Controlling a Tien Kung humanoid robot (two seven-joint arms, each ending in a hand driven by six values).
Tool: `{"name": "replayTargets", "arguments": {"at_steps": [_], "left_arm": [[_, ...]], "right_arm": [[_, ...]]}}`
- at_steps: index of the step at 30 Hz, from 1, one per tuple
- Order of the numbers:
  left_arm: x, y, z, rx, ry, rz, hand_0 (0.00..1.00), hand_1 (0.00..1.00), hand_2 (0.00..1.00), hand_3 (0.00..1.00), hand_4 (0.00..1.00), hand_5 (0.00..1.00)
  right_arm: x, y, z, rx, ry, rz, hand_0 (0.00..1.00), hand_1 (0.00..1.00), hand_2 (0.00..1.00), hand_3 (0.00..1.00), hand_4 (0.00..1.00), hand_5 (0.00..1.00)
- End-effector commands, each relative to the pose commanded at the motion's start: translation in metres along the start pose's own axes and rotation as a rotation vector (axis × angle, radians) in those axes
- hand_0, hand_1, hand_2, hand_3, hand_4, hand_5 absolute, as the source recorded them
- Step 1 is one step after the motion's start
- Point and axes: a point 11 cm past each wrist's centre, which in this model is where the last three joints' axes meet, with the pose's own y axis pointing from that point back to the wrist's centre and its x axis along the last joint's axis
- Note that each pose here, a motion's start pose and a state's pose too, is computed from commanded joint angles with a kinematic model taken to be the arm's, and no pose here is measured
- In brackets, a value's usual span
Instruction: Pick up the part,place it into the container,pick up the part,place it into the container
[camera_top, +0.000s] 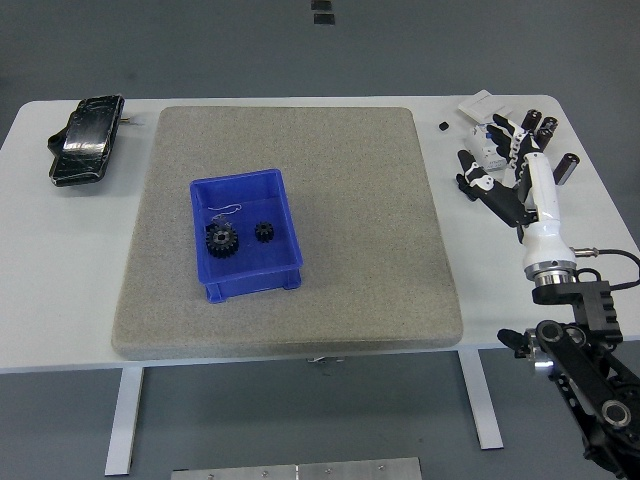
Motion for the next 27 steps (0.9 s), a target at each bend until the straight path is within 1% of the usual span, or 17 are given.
{"name": "replayTargets", "arguments": {"at_steps": [5, 8, 9, 11, 21, 27], "left_arm": [[0.006, 0.001, 0.003, -0.006, -0.002, 0.01, 0.67, 0.642, 0.605, 0.632, 0.689, 0.61], [0.008, 0.001, 0.003, -0.006, -0.004, 0.013, 0.67, 0.642, 0.605, 0.632, 0.689, 0.61], [0.008, 0.001, 0.003, -0.006, -0.005, 0.013, 0.67, 0.642, 0.604, 0.631, 0.69, 0.61], [0.009, 0.001, 0.003, -0.005, -0.006, 0.015, 0.67, 0.642, 0.604, 0.631, 0.69, 0.61], [0.017, 0.002, 0.004, -0.005, -0.011, 0.029, 0.67, 0.642, 0.605, 0.629, 0.697, 0.602], [0.016, 0.002, 0.006, -0.007, -0.014, 0.027, 0.669, 0.642, 0.604, 0.628, 0.7, 0.598]], "right_arm": [[0.023, -0.002, -0.001, 0.002, -0.021, 0.076, 0.863, 0.805, 0.807, 0.853, 0.836, 0.434], [0.031, -0.002, -0.002, 0.008, -0.029, 0.102, 0.863, 0.805, 0.807, 0.853, 0.836, 0.434], [0.033, -0.002, -0.003, 0.01, -0.031, 0.109, 0.857, 0.8, 0.803, 0.844, 0.83, 0.456], [0.036, -0.003, -0.005, 0.017, -0.038, 0.117, 0.857, 0.8, 0.803, 0.844, 0.83, 0.456], [0.036, -0.002, -0.006, 0.024, -0.078, 0.125, 0.847, 0.786, 0.8, 0.835, 0.828, 0.464], [0.035, -0.002, -0.012, 0.04, -0.085, 0.122, 0.842, 0.781, 0.794, 0.833, 0.827, 0.466]]}}
